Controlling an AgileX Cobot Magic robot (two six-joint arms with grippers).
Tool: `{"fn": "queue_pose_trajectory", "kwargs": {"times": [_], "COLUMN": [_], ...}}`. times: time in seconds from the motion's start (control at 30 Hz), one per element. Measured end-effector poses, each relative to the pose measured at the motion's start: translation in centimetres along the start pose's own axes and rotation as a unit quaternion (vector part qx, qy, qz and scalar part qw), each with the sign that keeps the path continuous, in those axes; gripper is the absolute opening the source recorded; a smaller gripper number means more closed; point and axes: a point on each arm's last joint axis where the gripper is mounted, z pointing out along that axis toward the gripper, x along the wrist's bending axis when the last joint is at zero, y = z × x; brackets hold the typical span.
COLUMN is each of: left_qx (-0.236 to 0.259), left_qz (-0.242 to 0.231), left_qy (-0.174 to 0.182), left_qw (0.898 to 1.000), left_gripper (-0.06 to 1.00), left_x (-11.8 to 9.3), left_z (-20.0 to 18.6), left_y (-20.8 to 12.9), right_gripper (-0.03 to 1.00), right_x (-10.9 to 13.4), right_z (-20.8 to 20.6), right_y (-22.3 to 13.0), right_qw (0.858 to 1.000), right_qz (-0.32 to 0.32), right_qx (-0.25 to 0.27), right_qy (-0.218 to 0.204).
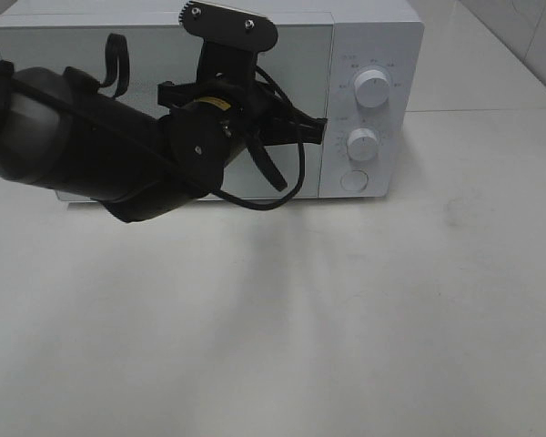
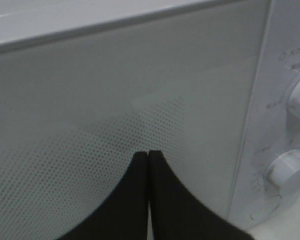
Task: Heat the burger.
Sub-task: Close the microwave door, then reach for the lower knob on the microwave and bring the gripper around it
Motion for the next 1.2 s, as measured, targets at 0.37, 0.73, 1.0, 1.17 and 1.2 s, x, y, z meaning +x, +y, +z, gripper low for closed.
{"fn": "queue_pose_trajectory", "kwargs": {"times": [0.37,0.73,1.0,1.17,1.2], "left_qx": [0.137,0.335,0.442,0.496,0.515], "left_qz": [0.005,-0.090,-0.131,-0.134,-0.134], "left_qy": [-0.087,-0.201,-0.248,-0.272,-0.275], "left_qw": [0.987,0.916,0.852,0.814,0.801], "left_gripper": [0.00,0.41,0.97,0.99,0.99], "left_x": [0.1,4.5,9.7,12.6,13.9], "left_z": [-5.1,-7.0,-9.3,-11.4,-12.5], "left_y": [-2.8,-2.9,-2.3,-1.7,-1.4], "right_gripper": [0.76,0.76,0.76,0.76,0.76], "right_x": [0.0,0.0,0.0,0.0,0.0], "right_z": [0.0,0.0,0.0,0.0,0.0], "right_y": [0.0,0.0,0.0,0.0,0.0], "right_qw": [1.000,1.000,1.000,1.000,1.000], "right_qz": [0.000,0.000,0.000,0.000,0.000], "right_qx": [0.000,0.000,0.000,0.000,0.000], "right_qy": [0.000,0.000,0.000,0.000,0.000]}}
